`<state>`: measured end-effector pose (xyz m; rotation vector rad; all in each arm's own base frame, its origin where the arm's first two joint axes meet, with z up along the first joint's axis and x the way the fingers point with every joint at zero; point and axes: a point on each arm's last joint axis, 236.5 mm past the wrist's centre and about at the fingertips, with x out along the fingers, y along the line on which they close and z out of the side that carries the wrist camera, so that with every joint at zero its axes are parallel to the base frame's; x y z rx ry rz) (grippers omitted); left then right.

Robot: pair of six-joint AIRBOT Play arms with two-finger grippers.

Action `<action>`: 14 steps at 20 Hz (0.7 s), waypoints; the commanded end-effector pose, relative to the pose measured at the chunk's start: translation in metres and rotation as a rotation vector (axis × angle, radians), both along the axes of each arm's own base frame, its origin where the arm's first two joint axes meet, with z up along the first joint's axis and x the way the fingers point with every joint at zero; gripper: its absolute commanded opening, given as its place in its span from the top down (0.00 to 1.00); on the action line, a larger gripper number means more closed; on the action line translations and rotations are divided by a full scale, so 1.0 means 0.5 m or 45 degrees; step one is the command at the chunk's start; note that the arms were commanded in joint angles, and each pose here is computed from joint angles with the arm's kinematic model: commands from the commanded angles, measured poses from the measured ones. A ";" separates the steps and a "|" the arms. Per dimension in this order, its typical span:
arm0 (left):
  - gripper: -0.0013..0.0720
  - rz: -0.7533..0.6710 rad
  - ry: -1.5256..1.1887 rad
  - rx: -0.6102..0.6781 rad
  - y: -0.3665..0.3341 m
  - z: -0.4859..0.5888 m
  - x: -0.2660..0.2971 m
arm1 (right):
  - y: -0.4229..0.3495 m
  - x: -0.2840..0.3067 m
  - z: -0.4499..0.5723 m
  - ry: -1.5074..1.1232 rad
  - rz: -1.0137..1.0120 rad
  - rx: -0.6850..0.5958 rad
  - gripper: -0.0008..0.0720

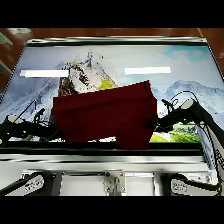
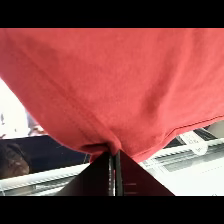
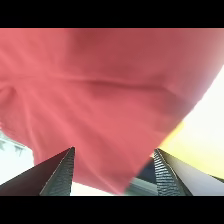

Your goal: Fold the shirts.

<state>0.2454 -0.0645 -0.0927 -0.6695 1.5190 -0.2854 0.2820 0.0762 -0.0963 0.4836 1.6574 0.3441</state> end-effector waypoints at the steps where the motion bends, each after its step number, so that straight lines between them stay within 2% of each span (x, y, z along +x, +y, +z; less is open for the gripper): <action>1: 0.93 -0.002 -0.005 0.002 0.001 0.001 0.001 | -0.052 -0.002 -0.002 0.013 -0.089 -0.041 0.14; 6: 0.93 -0.002 -0.006 0.002 0.001 0.001 0.002 | -0.021 -0.014 -0.055 0.031 -0.124 -0.046 0.15; 7: 0.93 -0.017 -0.015 0.002 0.001 0.003 0.002 | -0.010 -0.015 -0.063 0.039 -0.115 -0.041 0.27; 10: 0.93 -0.021 -0.038 0.008 0.004 0.010 0.013 | 0.008 0.010 -0.062 -0.016 -0.142 -0.029 0.71; 13: 0.93 -0.038 -0.084 0.021 0.010 0.022 0.032 | 0.008 0.037 -0.033 -0.109 -0.170 -0.024 0.90; 14: 0.93 -0.038 -0.098 0.025 0.012 0.028 0.039 | 0.006 0.042 -0.020 -0.145 -0.157 -0.025 0.90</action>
